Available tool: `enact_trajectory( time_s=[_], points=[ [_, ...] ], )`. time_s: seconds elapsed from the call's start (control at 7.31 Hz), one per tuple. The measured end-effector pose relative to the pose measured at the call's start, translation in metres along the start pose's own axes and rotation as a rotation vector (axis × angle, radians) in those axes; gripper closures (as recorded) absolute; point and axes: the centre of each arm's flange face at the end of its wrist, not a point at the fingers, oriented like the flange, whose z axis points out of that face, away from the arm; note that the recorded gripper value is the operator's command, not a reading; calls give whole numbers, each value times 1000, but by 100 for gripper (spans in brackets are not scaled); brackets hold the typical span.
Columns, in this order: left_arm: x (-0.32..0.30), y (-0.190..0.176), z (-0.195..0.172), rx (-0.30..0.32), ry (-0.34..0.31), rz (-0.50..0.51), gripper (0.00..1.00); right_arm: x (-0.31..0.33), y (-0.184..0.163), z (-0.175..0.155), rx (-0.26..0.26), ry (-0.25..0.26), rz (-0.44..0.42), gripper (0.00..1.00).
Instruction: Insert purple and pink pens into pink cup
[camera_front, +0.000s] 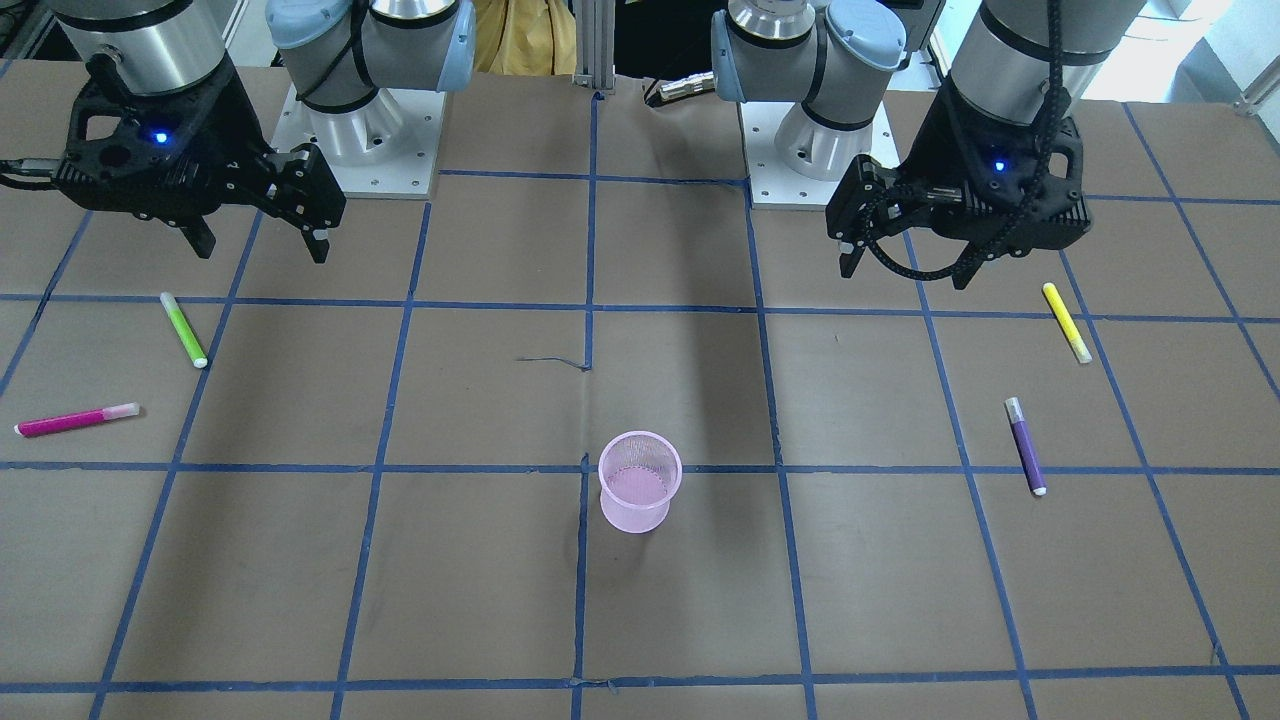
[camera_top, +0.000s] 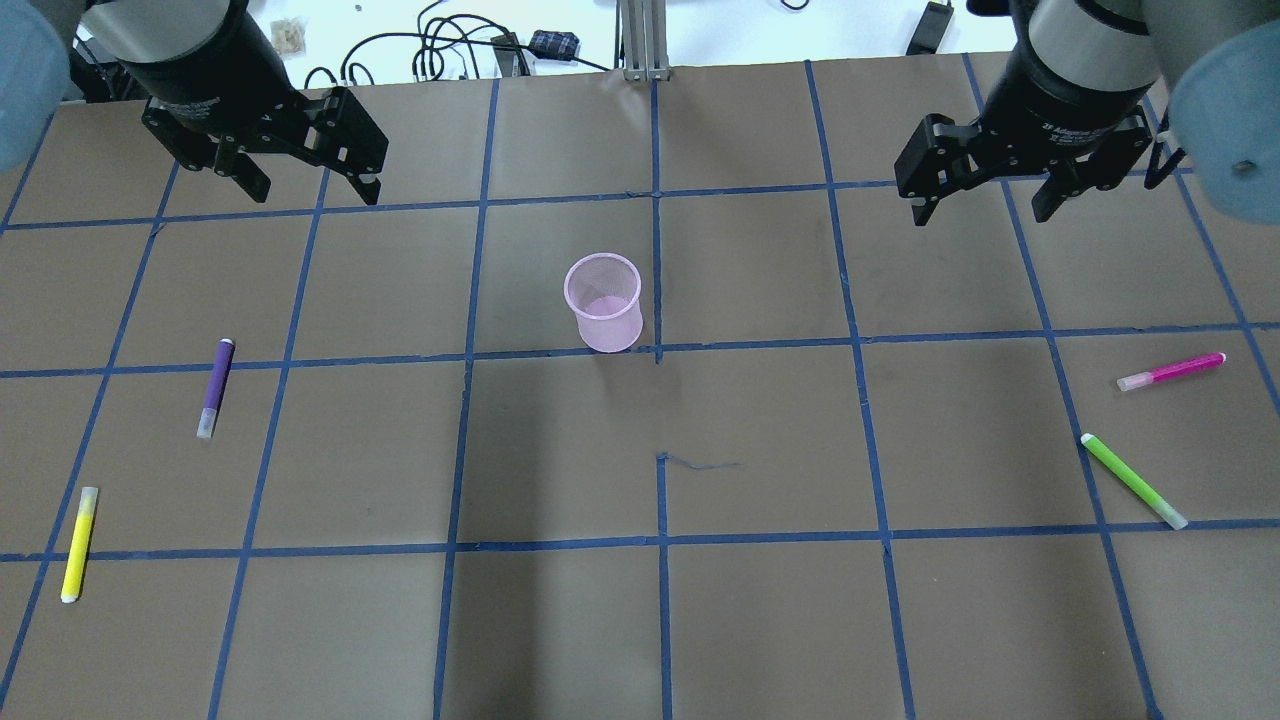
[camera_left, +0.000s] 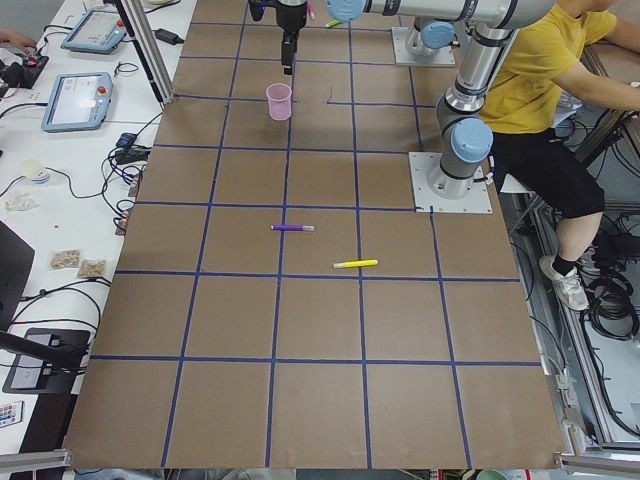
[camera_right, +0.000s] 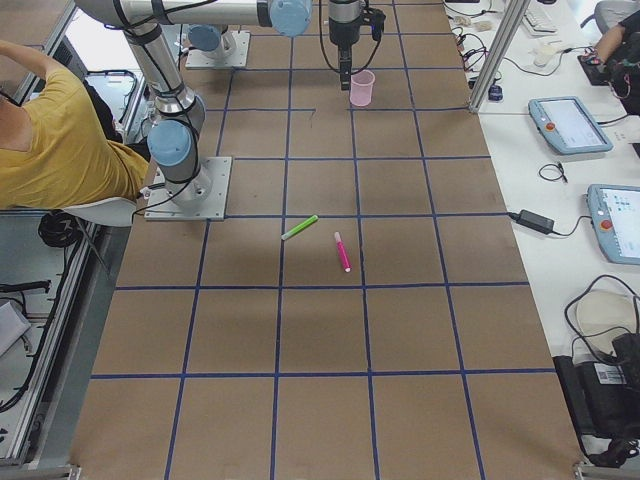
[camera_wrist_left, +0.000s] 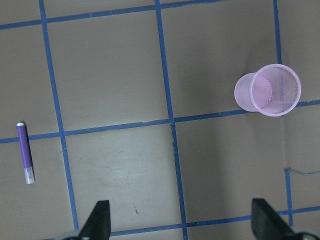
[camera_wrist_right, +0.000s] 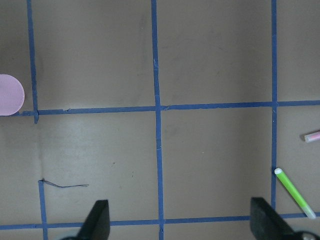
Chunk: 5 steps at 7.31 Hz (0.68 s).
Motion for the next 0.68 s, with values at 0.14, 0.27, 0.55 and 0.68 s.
enact_trajectory(
  time_s=[0.14, 0.27, 0.55, 0.68],
  points=[
    [0, 0, 0, 0, 1, -1, 0, 0, 0, -1, 3, 1, 1, 0],
    [1, 0, 0, 1, 1, -1, 0, 1, -2, -3, 5, 4, 1, 0],
    [0, 5, 0, -3, 1, 5, 0, 3, -3, 2, -5, 7, 10, 0],
    [-9, 6, 4, -18, -2, 28, 0, 5, -3, 4, -11, 10, 0, 0]
  ],
)
